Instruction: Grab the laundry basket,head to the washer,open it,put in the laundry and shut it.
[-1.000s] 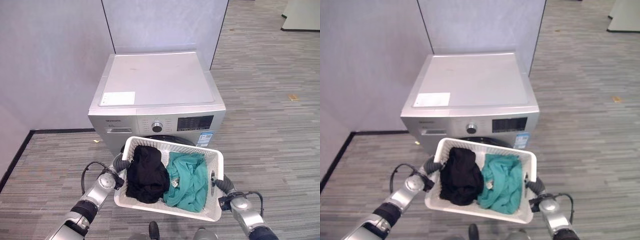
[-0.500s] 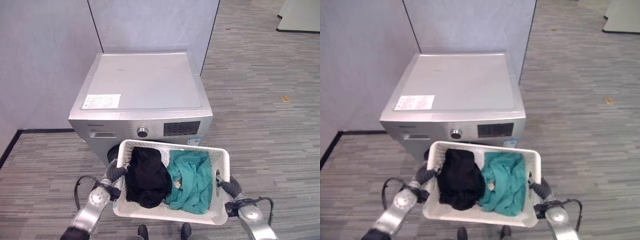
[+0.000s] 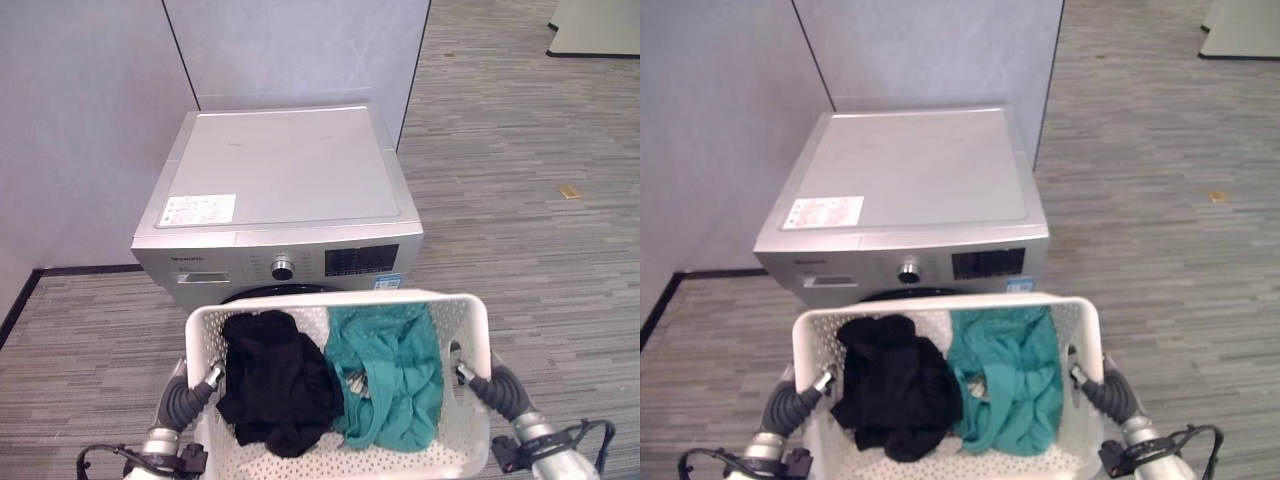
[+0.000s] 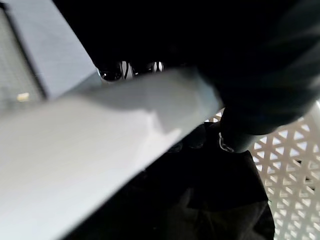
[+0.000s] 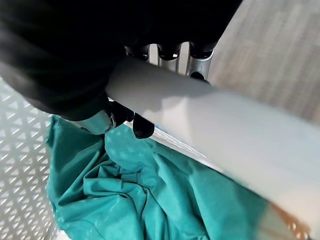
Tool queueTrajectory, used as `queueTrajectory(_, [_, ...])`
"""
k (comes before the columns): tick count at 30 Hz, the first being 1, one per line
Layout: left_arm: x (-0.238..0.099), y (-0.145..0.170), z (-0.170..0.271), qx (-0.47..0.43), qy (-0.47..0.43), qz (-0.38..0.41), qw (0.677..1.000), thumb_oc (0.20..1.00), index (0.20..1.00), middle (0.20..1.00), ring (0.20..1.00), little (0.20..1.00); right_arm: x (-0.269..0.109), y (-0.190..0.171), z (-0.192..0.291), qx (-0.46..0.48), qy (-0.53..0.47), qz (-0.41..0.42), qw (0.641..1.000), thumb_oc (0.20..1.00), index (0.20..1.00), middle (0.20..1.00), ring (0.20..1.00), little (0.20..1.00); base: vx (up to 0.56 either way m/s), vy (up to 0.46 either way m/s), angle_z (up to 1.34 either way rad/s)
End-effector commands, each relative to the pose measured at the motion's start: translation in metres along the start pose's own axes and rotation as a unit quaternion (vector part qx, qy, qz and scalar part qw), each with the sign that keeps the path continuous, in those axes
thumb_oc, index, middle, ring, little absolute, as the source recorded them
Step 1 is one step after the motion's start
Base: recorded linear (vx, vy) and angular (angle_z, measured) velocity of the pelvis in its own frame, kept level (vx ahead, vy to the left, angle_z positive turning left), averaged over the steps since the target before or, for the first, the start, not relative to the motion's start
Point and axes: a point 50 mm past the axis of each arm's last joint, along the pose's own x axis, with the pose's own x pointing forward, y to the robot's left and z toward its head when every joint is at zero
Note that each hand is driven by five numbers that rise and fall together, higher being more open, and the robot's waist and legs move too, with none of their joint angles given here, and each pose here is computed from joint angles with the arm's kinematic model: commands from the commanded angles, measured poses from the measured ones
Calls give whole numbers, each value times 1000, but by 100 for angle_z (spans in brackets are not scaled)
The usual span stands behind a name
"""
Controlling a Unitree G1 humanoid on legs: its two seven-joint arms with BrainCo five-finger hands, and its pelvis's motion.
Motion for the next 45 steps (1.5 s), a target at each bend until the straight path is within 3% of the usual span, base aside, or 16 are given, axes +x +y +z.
queueTrajectory(1, [16, 118, 19, 81, -62, 237, 966, 200, 200, 200, 200, 200, 5, -93, 14, -76, -46, -148, 985, 200, 200, 200, 200, 200, 0, 0, 0])
queueTrajectory(6, [56, 113, 48, 89, -138, 206, 965, 200, 200, 200, 200, 200, 30, -106, 43, -85, -119, -168, 975, 200, 200, 200, 200, 200, 27, -26, 2])
queueTrajectory(10, [107, 95, 86, 72, -213, 165, 960, 200, 200, 200, 200, 200, 65, -113, 82, -90, -202, -180, 959, 200, 200, 200, 200, 200, 41, -58, 24])
queueTrajectory(14, [136, 86, 111, 44, -249, 145, 957, 200, 200, 200, 200, 200, 90, -116, 99, -85, -223, -179, 954, 200, 200, 200, 200, 200, 23, -68, 17])
queueTrajectory(17, [177, 70, 145, 36, -271, 114, 955, 200, 200, 200, 200, 200, 121, -125, 112, -80, -214, -166, 959, 200, 200, 200, 200, 200, -17, -135, 26])
queueTrajectory(22, [208, 60, 179, 17, -279, 84, 956, 200, 200, 200, 200, 200, 157, -128, 142, -91, -211, -148, 962, 200, 200, 200, 200, 200, -68, -101, 35])
queueTrajectory(29, [226, 54, 211, 47, -291, 77, 952, 200, 200, 200, 200, 200, 190, -125, 149, -112, -167, -156, 967, 200, 200, 200, 200, 200, 93, 95, 18])
queueTrajectory(37, [236, 43, 216, 90, -277, 51, 955, 200, 200, 200, 200, 200, 213, -111, 132, -127, -92, -135, 978, 200, 200, 200, 200, 200, 199, 239, -24])
queueTrajectory(45, [245, 45, 217, 112, -252, 46, 960, 200, 200, 200, 200, 200, 223, -120, 134, -119, -59, -126, 983, 200, 200, 200, 200, 200, 125, 187, -16])
